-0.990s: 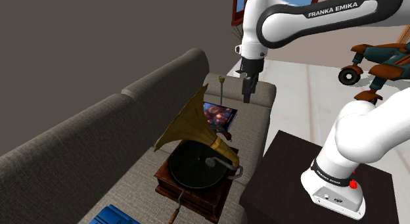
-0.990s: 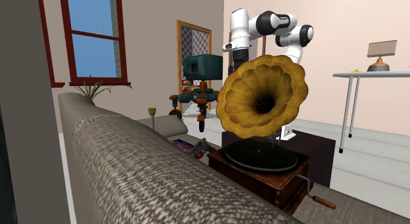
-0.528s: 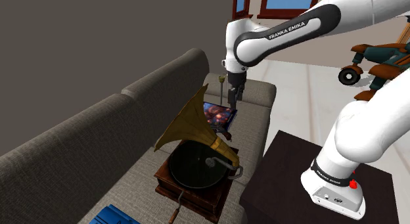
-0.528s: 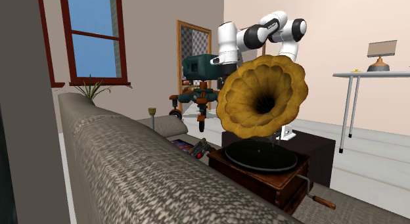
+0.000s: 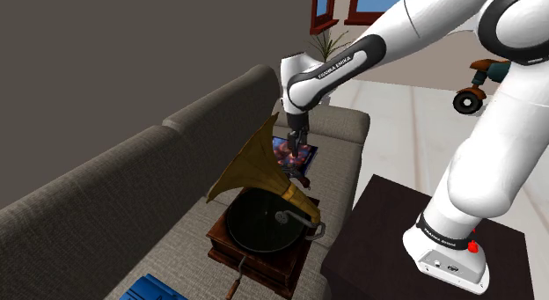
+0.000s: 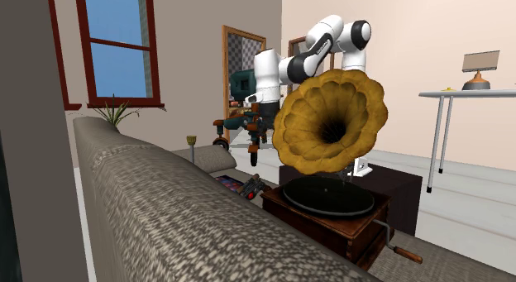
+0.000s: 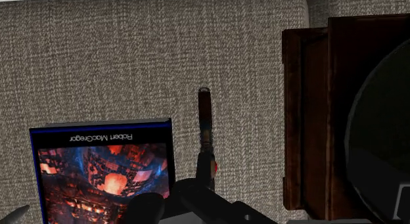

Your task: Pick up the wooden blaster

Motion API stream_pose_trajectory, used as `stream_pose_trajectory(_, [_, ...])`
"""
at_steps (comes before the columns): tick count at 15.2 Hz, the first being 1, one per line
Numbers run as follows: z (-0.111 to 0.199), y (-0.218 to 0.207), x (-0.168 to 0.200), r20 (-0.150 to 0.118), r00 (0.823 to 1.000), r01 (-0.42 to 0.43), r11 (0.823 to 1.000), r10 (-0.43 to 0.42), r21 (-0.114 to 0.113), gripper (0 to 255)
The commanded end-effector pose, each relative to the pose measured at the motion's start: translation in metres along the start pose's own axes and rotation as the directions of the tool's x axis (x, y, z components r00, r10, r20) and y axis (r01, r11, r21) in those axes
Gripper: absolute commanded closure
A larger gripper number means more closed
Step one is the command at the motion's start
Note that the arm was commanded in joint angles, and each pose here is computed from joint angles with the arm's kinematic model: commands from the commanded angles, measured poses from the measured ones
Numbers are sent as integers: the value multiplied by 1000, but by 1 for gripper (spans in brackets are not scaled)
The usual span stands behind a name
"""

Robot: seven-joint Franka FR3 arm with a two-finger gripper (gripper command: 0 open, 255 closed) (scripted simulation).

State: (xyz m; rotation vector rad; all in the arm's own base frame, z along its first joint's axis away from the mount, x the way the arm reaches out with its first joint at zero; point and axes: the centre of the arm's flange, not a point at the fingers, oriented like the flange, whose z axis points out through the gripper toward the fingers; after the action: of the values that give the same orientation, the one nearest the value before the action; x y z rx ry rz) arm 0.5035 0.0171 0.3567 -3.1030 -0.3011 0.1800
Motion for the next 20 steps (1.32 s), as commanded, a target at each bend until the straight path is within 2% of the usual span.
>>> stream_pose_trajectory(1, [19,8,17,8,1000,1,1000,-1,-5,0])
stream_pose_trajectory(11, [109,44,107,47,999,5,1000,-4,-26,0])
stream_pose_trajectory(20, [149,45,111,47,999,5,1000,-4,-26,0])
